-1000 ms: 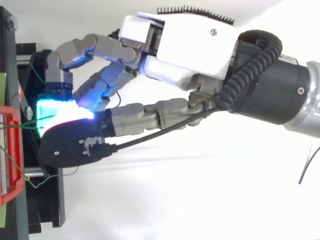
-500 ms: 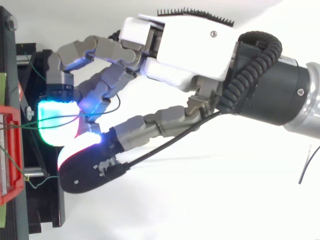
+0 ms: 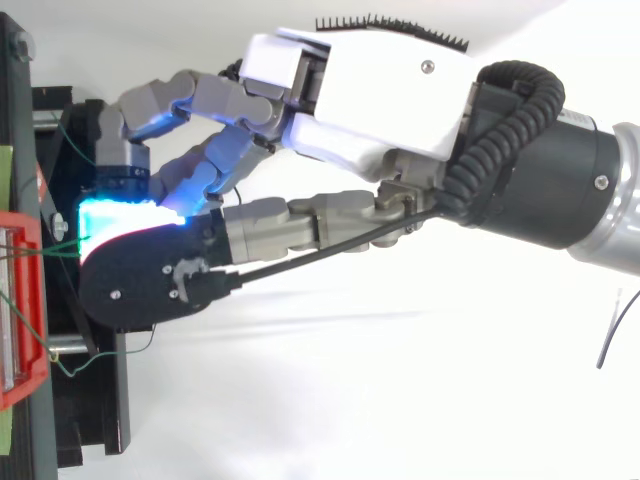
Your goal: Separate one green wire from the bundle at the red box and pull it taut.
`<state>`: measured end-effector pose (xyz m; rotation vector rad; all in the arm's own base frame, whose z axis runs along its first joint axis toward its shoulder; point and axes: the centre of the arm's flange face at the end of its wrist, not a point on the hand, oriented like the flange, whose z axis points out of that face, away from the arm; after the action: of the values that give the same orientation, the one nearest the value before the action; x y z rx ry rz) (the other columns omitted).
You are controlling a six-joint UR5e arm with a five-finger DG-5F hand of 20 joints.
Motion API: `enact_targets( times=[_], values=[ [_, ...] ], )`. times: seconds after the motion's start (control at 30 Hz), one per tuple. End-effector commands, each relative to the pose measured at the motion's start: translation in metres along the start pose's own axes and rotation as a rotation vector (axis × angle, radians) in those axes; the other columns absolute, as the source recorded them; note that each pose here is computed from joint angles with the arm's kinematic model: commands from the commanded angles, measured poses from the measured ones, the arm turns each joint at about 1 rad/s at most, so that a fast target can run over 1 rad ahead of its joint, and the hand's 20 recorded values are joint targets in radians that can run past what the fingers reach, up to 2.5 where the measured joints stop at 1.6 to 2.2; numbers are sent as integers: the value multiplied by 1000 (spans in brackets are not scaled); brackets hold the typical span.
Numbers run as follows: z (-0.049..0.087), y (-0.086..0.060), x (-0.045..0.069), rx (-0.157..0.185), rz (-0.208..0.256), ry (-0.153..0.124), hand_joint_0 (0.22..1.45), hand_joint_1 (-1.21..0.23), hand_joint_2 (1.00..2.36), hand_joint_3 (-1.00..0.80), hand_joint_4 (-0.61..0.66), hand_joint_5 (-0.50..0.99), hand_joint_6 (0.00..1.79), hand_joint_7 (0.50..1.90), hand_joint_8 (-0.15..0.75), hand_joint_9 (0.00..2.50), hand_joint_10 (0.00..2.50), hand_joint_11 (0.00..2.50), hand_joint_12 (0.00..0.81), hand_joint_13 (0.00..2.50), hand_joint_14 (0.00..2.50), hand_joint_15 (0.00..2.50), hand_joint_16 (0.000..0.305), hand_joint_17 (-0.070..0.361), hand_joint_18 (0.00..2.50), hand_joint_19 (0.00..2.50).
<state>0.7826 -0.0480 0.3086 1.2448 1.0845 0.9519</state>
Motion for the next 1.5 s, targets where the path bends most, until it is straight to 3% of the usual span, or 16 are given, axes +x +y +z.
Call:
enact_targets(
  times=[0.0,0.2,0.23,0.27,0.33,0.4,0.57,0.77,1.07,1.33,1.47],
  values=[
    [-1,4,-1,-6,0,-1,592,-679,1017,-211,220,-190,813,1262,354,946,19,1060,425,681,16,496,58,130,569,471],
    [-5,11,-2,9,5,-1,606,-714,1016,-237,235,-196,825,1249,352,948,19,1068,424,684,16,503,58,129,574,473],
    [-6,11,-1,17,4,1,606,-729,1015,-244,235,-197,828,1242,351,947,19,1066,424,685,16,501,58,130,585,470],
    [-10,7,-1,53,9,7,608,-730,1015,-253,236,-197,828,1241,347,946,20,1070,425,685,16,496,58,130,585,470],
    [-12,6,0,67,12,10,608,-754,1013,-296,236,-197,829,1246,350,941,19,1070,423,684,18,495,58,130,586,470],
    [-12,5,0,70,17,10,582,-754,1007,-402,236,-196,831,1227,352,946,19,1062,424,686,16,497,58,131,586,469],
    [-11,9,0,66,48,8,568,-645,1004,-455,232,-179,823,1248,361,983,19,1064,426,703,16,498,58,131,600,475],
    [-11,9,0,66,88,7,602,-584,1013,-330,217,-171,820,1281,361,1016,19,1066,422,732,16,506,57,128,630,476],
    [-11,10,0,66,118,7,604,-723,1020,-101,217,-203,860,1244,362,969,18,1101,433,725,16,504,60,134,637,465],
    [-13,11,-1,77,123,17,684,-867,1013,-320,179,-211,863,1157,336,925,18,1088,414,695,18,488,57,129,644,414],
    [-13,10,-1,86,119,18,717,-870,1004,-443,187,-207,862,1106,331,929,18,1094,410,696,16,475,57,128,654,399]
  ],
)
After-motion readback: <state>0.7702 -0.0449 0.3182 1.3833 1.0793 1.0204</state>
